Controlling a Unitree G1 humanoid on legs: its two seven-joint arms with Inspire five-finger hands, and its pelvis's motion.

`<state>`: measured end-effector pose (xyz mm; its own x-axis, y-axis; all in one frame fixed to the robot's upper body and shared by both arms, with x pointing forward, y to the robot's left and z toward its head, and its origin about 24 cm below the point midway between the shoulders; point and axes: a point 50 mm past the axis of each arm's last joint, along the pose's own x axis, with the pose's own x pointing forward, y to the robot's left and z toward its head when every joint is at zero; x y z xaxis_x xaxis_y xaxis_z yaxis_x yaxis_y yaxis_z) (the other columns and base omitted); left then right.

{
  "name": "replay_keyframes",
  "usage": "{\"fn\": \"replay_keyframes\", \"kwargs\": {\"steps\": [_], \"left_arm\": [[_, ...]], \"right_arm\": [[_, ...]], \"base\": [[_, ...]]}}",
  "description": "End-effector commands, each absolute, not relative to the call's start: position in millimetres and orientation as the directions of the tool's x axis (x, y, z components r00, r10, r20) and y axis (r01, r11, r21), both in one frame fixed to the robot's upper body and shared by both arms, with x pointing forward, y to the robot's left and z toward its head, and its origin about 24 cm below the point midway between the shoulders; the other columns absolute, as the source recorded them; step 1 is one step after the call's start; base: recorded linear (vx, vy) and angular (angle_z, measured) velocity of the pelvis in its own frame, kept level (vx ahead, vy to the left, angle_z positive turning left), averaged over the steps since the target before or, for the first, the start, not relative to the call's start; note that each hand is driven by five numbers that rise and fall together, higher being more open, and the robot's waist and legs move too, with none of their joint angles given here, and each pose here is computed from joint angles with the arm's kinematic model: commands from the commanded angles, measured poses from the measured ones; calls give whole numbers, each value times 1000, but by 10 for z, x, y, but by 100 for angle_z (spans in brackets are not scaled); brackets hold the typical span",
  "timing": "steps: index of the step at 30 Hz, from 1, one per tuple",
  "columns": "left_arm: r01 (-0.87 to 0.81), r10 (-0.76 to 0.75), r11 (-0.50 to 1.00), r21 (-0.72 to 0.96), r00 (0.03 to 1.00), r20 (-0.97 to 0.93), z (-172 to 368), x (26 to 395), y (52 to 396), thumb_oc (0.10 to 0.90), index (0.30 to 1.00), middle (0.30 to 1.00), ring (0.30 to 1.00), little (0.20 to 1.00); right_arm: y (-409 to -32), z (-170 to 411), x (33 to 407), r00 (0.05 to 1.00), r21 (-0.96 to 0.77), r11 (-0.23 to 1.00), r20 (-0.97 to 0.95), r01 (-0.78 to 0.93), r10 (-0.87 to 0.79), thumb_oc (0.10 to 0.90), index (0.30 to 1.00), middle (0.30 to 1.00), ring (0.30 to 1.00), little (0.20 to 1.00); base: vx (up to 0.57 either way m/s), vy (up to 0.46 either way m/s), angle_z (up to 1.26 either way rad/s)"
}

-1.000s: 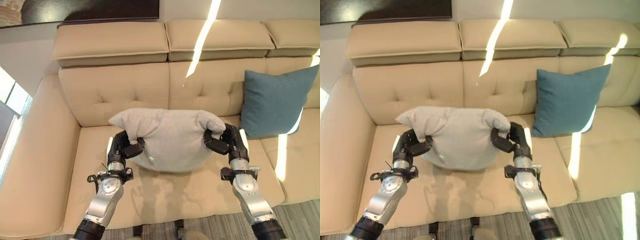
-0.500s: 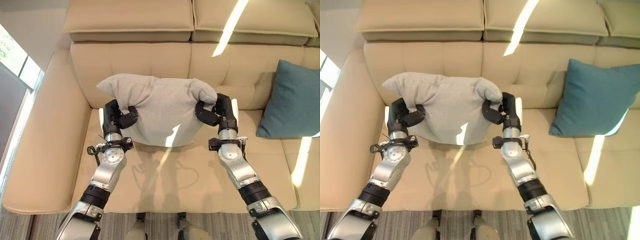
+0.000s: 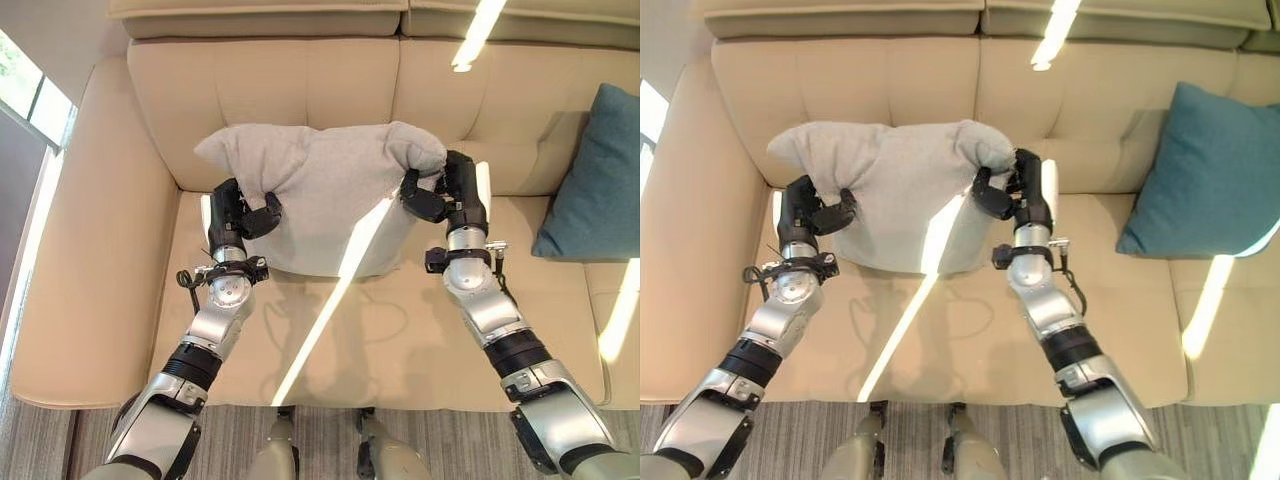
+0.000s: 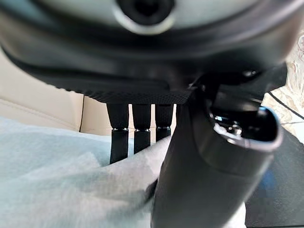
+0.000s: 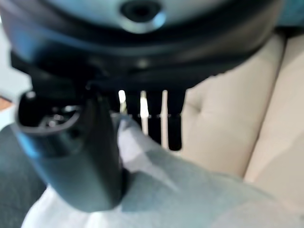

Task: Pick up all the scattered cushions and arrange them neatly on the sofa.

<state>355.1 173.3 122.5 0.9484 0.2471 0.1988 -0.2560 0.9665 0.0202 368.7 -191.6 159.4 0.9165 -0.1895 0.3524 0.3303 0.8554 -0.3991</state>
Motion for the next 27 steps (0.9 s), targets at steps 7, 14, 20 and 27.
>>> {"fn": "replay_keyframes", "kwargs": {"steps": [7,14,20,27], "left_arm": [[-319,254,934,159,909,331,1691,3611,2494,800,900,900,900,900],[-404,382,910,95,905,188,1065,3159,2829,800,900,900,900,900],[-389,387,912,132,921,42,590,2814,2899,800,900,900,900,900],[-347,390,911,222,900,-195,-15,2222,2980,800,900,900,900,900]], "right_arm": [[-2865,1711,3672,888,-597,658,284,459,-361,800,900,900,900,900],[-3255,1060,3181,868,-565,684,128,461,-479,800,900,900,900,900],[-3284,647,2867,875,-578,708,21,405,-483,800,900,900,900,900],[-3242,19,2367,843,-516,782,-192,349,-503,800,900,900,900,900]], "base": [[9,-7,1],[43,-23,9],[17,-7,-6],[-13,1,-18]]}}
